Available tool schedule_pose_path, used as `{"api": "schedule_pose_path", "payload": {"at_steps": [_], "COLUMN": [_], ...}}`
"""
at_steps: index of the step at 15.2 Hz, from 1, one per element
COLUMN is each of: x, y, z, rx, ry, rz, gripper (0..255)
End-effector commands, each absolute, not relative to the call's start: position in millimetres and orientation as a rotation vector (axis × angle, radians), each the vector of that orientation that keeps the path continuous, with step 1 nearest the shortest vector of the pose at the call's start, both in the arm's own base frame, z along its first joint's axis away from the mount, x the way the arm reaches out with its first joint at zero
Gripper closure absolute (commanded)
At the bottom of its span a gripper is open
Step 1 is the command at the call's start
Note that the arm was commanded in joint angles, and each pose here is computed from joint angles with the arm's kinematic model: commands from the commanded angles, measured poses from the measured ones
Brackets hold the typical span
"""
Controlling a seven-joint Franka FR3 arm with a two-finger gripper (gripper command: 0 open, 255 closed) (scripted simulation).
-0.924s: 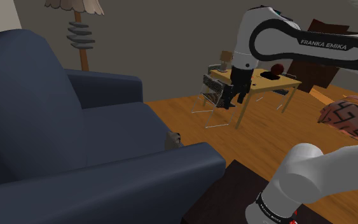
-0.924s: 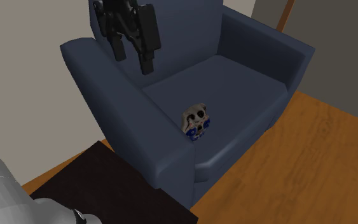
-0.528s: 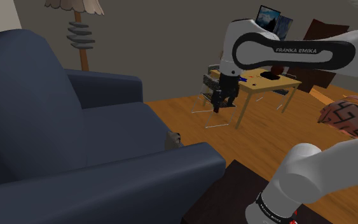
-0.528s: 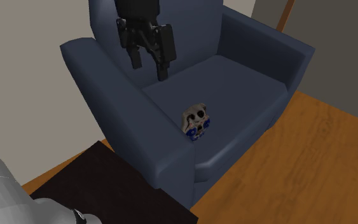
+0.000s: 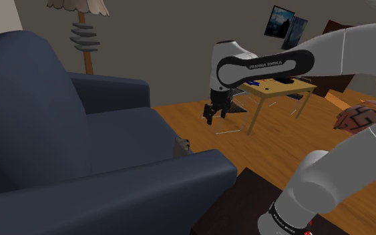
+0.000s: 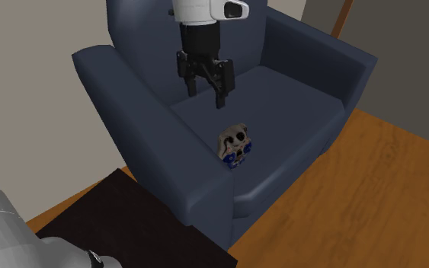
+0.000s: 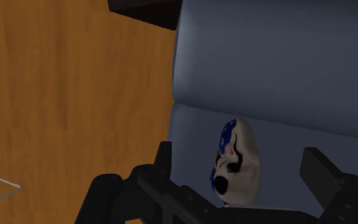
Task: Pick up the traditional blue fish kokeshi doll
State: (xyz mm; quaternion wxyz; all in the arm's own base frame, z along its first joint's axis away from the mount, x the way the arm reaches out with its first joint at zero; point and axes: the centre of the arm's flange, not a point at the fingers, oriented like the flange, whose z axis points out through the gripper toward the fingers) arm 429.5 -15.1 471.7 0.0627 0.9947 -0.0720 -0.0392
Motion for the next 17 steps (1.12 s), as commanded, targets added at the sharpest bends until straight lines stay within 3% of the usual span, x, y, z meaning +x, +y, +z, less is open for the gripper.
{"api": "schedule_pose_path", "payload": {"at_steps": [1, 17], "x": [449, 599], "y": [-12, -10], "z": [450, 293], "rx": [3.001, 2.956], "ry": [-0.211, -0.167], "rz": [-0.127, -0.192], "gripper": [0, 0]}}
